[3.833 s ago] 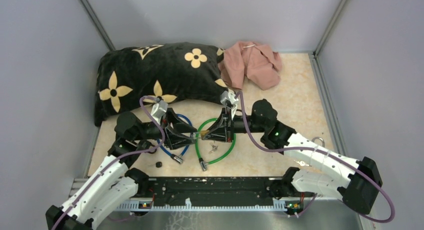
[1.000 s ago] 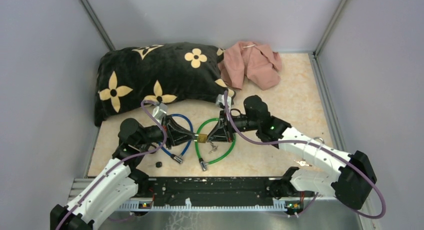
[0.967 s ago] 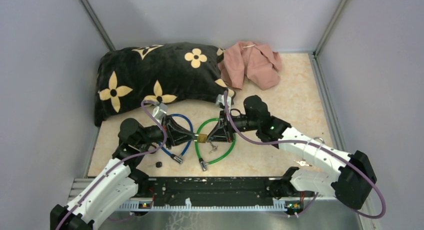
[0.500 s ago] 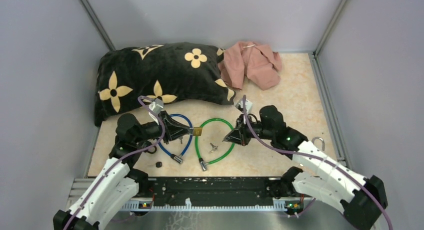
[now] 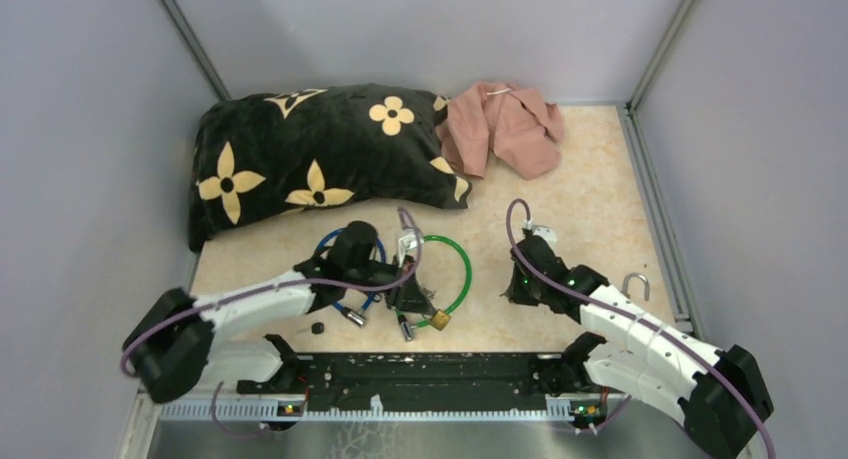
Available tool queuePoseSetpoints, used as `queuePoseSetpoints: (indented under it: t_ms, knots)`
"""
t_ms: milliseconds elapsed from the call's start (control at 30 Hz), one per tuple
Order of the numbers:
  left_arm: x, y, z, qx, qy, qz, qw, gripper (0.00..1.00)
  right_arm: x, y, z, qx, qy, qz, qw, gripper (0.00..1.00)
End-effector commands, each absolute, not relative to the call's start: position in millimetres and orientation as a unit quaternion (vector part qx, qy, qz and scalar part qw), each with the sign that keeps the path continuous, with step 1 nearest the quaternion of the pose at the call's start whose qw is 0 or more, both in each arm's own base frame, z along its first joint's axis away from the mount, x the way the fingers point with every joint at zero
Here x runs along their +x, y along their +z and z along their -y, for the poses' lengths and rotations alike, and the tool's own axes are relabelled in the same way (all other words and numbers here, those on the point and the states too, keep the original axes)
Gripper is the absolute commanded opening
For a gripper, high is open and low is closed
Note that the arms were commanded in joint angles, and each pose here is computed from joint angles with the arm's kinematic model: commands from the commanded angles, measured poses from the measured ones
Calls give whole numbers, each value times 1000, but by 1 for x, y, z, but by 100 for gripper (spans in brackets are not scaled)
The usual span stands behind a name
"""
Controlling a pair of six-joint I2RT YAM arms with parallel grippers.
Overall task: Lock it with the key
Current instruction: Place the key at the center of the board, then place the lock at the center of the board.
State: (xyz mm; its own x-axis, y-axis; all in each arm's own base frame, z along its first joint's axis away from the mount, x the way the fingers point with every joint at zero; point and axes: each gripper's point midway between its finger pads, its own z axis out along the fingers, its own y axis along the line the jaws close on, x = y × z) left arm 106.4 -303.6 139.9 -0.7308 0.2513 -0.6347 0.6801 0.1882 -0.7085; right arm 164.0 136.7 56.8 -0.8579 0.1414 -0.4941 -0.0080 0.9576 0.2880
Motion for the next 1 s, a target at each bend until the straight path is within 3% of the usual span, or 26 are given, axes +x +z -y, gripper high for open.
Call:
queuePoseSetpoints:
  t_ms: [0,33,67,133,233,300,333,367,400,567,800,967]
  knots:
    - [115,140,353,352,-551,-732,193,0,191,57,-110,110,67,-942,310,0]
    - [110,133,363,368,-546,-729,185,0,190,54,-107,110,58,-944,306,0]
    - [106,125,373,381,-543,-727,178,0,190,52,-104,110,49,-945,304,6]
    - [105,108,391,378,-533,-738,171,0,190,52,-98,112,34,-946,302,27]
    - [110,87,418,359,-527,-754,160,0,194,63,-100,113,40,-942,314,51]
    - [113,78,433,371,-517,-753,163,0,199,75,-98,115,38,-937,329,81]
    - [116,72,438,369,-510,-759,165,0,201,82,-95,117,33,-933,339,83]
    - [120,67,442,364,-504,-765,168,7,204,89,-91,121,26,-928,350,94]
    - [124,61,445,359,-498,-770,175,18,208,97,-85,124,14,-923,365,98]
    - [137,66,453,381,-485,-753,229,95,223,120,-55,159,-30,-897,412,98]
    - [160,118,420,430,-438,-705,354,99,247,134,7,260,-75,-857,438,98]
    - [174,163,357,382,-452,-696,406,99,241,129,83,375,-130,-815,422,98]
